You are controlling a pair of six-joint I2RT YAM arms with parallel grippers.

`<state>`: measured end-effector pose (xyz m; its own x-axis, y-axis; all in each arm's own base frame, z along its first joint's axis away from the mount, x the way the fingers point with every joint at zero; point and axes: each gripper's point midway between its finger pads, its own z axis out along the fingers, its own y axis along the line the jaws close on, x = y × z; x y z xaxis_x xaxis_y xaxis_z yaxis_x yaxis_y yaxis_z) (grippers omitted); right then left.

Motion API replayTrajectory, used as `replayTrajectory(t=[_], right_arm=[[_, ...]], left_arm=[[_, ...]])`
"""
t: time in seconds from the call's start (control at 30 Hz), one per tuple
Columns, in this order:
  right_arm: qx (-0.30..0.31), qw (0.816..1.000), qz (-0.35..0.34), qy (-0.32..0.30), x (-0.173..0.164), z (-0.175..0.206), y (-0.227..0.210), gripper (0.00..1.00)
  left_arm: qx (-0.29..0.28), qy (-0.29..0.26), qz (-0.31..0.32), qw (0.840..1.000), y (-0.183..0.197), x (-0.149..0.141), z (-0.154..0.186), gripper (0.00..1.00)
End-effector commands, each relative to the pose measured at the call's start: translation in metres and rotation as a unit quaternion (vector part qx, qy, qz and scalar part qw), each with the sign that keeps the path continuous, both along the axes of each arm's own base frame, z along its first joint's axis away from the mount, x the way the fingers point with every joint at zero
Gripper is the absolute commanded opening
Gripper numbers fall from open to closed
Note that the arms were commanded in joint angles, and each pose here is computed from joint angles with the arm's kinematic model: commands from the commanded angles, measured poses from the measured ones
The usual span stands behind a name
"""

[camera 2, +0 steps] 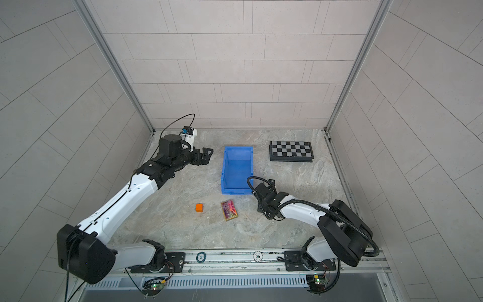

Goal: Put the screwdriver in the bin
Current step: Move the screwdriver to the center of the table.

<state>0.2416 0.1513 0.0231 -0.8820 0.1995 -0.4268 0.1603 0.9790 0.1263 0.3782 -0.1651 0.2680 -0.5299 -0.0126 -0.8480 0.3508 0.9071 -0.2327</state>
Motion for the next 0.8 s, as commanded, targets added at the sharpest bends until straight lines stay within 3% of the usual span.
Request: replayTrajectory(t=[0.0, 0.47, 0.63, 0.77], right_arm=[[-0.009, 1.000, -0.016, -0.006, -0.005, -0.002, -0.009, 0.36], [-0.015, 1.000, -0.017, -0.006, -0.008, -0.003, -0.014, 0.30], [-0.019, 1.000, -0.016, -0.014, -0.007, 0.002, -0.016, 0.22], [-0.026, 0.999, -0.008, -0.024, -0.004, 0.009, -0.017, 0.25]], left_arm=[[0.008, -0.003, -0.001, 1.000, 0.001, 0.000, -0.002, 0.99], [0.007, -0.003, -0.004, 1.000, 0.000, 0.000, -0.002, 0.99], [0.009, -0.004, -0.001, 1.000, 0.001, 0.000, -0.001, 1.00], [0.009, -0.003, -0.002, 1.000, 0.001, 0.001, -0.002, 1.00]])
